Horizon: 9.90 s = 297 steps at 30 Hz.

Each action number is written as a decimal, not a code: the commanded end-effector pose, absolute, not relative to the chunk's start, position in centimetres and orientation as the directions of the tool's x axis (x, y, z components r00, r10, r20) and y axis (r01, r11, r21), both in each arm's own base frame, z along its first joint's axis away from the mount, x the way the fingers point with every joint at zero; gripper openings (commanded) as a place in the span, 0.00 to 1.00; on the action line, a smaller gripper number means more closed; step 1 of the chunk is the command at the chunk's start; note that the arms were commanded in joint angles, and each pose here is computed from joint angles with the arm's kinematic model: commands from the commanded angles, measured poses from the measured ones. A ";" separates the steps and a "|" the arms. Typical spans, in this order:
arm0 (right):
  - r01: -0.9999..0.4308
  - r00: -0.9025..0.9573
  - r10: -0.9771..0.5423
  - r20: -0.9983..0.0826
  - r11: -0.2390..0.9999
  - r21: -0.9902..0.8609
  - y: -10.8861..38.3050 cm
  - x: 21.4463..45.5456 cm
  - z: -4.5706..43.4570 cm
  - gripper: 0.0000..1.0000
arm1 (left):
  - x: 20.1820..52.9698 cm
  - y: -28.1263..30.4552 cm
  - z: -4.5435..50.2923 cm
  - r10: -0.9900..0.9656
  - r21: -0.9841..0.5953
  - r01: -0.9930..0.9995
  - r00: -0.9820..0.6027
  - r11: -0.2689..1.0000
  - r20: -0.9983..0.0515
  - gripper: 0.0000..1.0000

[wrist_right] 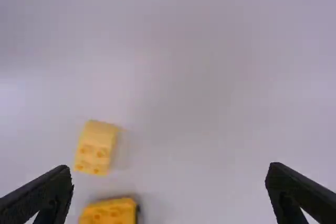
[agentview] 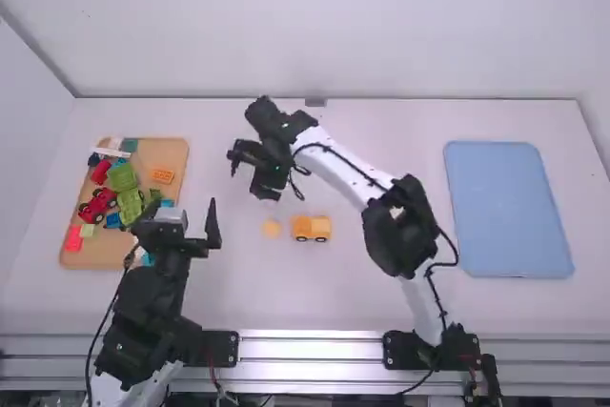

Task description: Assemble lego blocks to make yellow taxi

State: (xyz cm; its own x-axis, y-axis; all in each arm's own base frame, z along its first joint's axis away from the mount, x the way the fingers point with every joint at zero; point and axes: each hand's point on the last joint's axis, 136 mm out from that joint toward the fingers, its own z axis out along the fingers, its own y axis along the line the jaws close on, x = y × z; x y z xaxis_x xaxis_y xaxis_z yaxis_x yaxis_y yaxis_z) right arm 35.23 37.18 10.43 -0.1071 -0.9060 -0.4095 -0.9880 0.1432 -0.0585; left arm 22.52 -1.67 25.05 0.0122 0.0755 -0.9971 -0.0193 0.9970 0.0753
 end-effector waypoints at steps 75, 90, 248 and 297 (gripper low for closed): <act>-0.830 -0.141 -0.362 -0.921 0.550 -0.089 18.8 30.5 17.2 0.98 | 28.9 -13.0 -2.3 0.562 0.037 0.998 -0.003 0.059 -0.827 0.61; -0.829 -0.147 -0.372 -0.916 0.552 -0.092 18.7 30.5 16.9 0.98 | 28.9 -13.9 -0.2 0.462 0.027 0.998 -0.006 0.064 -0.887 0.22; -0.912 -0.084 -0.756 -0.649 0.320 -0.256 19.2 30.0 6.5 0.99 | 40.3 -4.1 20.3 0.124 0.162 -0.012 -0.588 0.987 -0.799 0.99; -0.836 0.079 -0.665 -0.743 0.361 -0.413 20.0 30.9 14.6 0.99 | 40.9 16.1 2.5 -0.912 -0.031 -0.923 -0.372 0.383 -0.173 0.75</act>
State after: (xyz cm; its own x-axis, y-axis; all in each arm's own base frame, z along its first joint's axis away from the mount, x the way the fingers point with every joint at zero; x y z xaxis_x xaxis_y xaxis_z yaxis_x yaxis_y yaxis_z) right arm 30.81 19.79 13.68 0.0662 -0.6799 -0.7303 -0.8409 0.3560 -0.4077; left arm 41.87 15.86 3.68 -0.4216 -0.8843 -0.2010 -0.8998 0.4354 -0.0286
